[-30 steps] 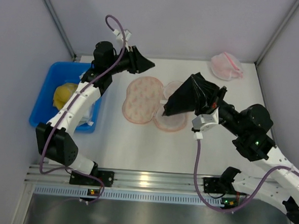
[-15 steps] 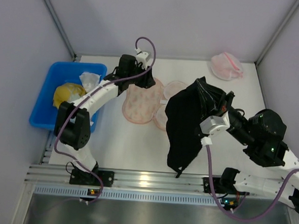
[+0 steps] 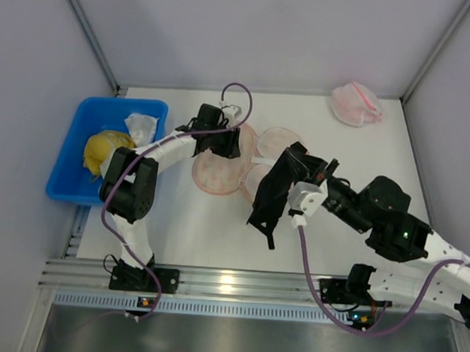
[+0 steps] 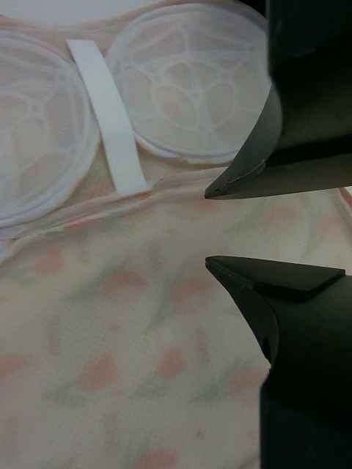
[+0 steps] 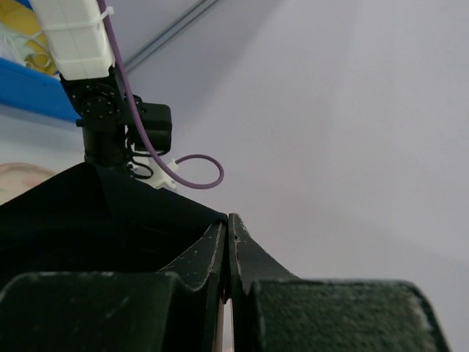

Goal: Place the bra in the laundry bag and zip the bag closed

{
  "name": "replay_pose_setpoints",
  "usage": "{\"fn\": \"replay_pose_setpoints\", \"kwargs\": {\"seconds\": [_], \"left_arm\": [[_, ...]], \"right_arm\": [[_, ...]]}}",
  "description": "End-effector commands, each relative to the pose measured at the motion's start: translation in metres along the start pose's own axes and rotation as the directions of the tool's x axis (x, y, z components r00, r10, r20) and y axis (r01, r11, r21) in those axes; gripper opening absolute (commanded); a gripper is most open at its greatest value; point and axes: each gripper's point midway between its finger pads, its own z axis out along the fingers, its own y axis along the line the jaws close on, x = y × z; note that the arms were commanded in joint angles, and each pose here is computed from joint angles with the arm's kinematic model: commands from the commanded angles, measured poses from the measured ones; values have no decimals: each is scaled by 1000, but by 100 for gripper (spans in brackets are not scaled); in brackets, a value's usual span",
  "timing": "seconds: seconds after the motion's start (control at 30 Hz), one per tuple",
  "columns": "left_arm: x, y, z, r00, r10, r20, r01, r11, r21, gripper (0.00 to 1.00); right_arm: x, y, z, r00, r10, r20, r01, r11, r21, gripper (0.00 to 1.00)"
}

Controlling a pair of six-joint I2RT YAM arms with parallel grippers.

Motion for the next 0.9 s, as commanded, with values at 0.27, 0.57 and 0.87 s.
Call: {"fn": "replay_pose_setpoints", "kwargs": {"seconds": [0.27, 0.57, 0.87], "left_arm": [[87, -26, -26, 983, -62, -172, 71, 996, 50, 41], [132, -43, -58, 953, -112, -282, 138, 988, 74, 40], [123, -41, -67, 958, -107, -266, 125, 991, 52, 43]], "right_arm": [[32, -6, 29, 974, 129, -185, -110, 988, 110, 0], [102, -20, 54, 913, 226, -339, -177, 969, 171, 0], [165, -31, 79, 898, 212, -386, -144, 970, 197, 0]]}}
